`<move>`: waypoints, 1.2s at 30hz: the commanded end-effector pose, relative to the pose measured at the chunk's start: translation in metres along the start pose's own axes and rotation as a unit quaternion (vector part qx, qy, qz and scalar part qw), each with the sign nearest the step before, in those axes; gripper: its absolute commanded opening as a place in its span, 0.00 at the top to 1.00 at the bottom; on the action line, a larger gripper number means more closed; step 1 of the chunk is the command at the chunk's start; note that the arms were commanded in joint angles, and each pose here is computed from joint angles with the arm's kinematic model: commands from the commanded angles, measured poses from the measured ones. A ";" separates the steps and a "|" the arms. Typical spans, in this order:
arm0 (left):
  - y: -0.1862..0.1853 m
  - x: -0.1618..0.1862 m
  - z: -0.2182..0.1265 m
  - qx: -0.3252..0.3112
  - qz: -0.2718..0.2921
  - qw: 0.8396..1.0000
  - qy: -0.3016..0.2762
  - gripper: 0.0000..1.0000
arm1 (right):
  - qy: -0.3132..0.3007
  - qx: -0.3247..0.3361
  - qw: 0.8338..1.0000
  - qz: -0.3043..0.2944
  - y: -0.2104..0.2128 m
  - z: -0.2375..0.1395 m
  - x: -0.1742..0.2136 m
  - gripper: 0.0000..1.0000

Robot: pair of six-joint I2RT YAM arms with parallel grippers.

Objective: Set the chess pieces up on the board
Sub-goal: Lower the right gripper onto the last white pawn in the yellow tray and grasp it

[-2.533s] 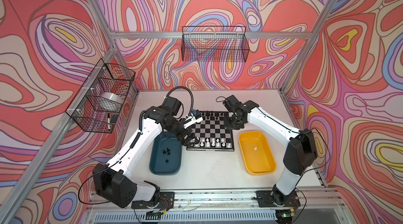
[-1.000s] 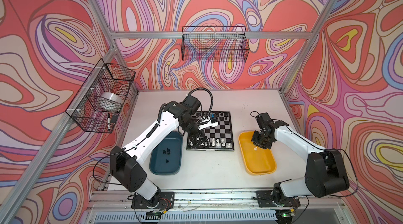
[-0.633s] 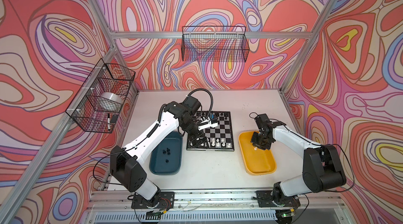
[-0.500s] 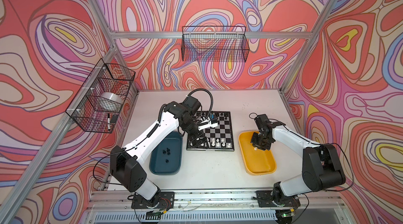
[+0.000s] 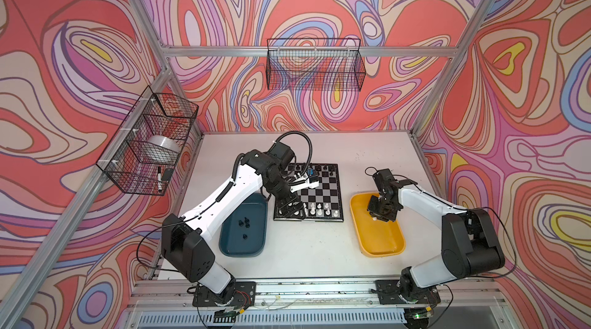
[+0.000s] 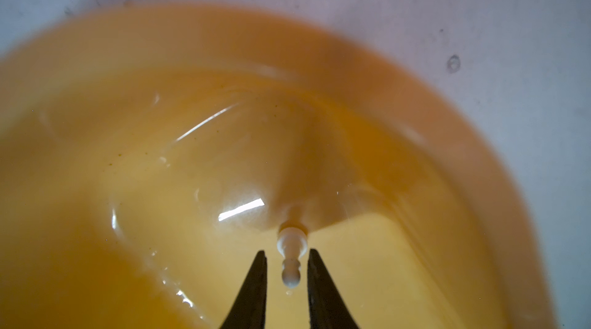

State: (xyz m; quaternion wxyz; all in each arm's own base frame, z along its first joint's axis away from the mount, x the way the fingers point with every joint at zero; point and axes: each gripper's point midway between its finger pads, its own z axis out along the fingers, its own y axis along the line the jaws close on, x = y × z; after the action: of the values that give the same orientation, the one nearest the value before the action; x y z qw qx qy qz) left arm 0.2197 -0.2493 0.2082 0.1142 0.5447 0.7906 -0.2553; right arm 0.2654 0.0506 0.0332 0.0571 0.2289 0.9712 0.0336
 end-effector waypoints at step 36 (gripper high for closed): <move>-0.003 0.006 -0.003 -0.009 0.012 1.000 0.005 0.10 | 0.006 -0.009 1.000 -0.009 0.002 0.005 0.001 0.90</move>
State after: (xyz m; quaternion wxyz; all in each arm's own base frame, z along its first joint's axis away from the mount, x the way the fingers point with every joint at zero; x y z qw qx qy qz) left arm 0.2214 -0.2474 0.2066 0.1164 0.5451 0.7925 -0.2475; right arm 0.2666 0.0537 0.0297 0.0553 0.2207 0.9729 0.0416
